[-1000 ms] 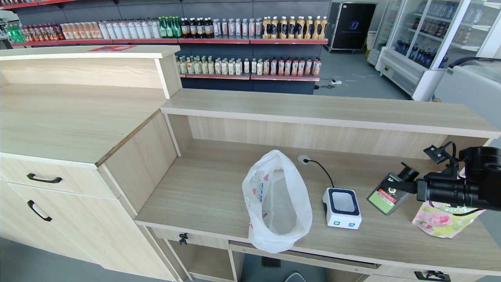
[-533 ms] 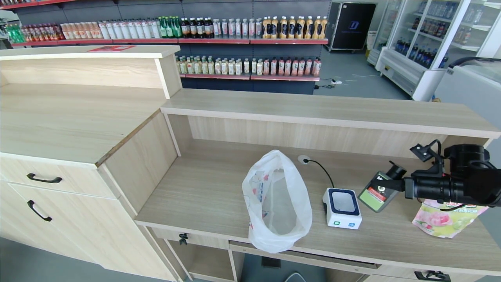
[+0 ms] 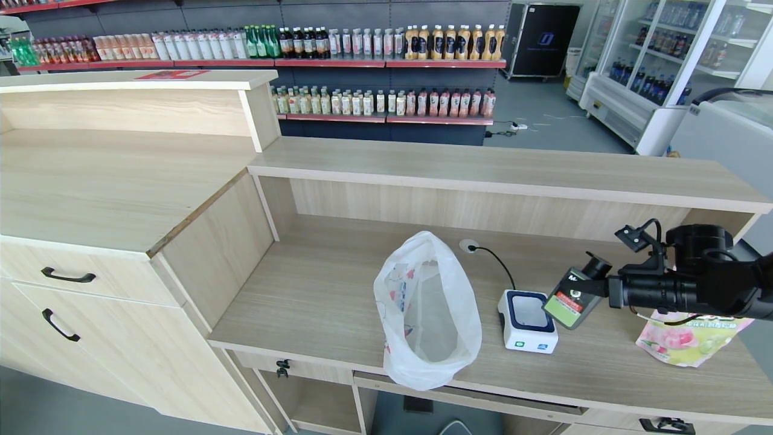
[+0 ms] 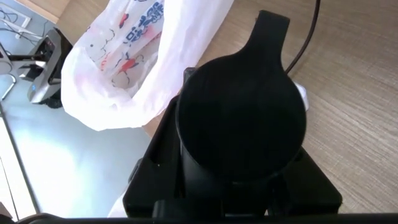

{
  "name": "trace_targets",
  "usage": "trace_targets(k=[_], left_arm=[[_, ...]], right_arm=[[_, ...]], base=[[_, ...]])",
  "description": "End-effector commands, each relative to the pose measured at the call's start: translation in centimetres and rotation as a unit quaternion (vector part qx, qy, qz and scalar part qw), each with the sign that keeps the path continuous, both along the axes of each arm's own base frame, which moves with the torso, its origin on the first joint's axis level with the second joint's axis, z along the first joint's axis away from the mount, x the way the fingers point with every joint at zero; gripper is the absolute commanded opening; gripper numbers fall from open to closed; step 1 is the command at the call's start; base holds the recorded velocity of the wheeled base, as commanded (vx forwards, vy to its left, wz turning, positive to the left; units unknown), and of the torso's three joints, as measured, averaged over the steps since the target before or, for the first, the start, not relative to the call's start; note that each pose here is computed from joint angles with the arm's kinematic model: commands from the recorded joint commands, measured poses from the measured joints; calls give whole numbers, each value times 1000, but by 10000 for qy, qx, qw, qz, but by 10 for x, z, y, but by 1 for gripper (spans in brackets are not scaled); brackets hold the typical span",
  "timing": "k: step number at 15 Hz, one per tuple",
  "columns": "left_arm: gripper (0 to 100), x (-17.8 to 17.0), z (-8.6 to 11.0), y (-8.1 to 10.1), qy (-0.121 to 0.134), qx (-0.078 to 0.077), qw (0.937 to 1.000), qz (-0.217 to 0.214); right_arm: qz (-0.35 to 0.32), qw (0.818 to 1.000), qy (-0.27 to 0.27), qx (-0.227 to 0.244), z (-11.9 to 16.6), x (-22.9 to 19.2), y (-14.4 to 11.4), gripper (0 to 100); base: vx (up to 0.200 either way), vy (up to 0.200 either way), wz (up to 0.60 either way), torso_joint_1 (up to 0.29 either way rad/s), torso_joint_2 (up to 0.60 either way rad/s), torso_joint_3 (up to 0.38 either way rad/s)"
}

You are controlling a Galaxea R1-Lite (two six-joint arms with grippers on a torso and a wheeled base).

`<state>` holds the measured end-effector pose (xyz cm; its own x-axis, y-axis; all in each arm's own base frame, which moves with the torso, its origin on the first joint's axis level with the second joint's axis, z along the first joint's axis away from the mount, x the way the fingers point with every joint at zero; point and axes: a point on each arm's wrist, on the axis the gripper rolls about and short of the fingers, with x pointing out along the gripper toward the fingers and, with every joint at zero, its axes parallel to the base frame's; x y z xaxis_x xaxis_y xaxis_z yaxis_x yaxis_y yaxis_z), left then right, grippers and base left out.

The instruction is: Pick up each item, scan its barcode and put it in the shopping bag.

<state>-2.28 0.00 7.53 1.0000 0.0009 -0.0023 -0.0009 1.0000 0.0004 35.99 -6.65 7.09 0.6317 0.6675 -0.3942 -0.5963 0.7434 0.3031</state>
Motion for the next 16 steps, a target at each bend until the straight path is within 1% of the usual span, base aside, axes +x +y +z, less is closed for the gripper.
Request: trace_targets(k=[1,8,16], left_arm=[[100,0,0,0,-4,6,10000,3],[100,0,0,0,4,6,10000,3],[100,0,0,0,-4,-2,10000,3]], right_arm=[[30,10000,5,5,-2,3,2,0],[119,9999,-14,39,-6,19,8,0],[226,9997,1,42,-12,27,15,0]], base=[[0,0,0,0,0,0],[0,0,0,0,0,0],[0,0,0,0,0,0]])
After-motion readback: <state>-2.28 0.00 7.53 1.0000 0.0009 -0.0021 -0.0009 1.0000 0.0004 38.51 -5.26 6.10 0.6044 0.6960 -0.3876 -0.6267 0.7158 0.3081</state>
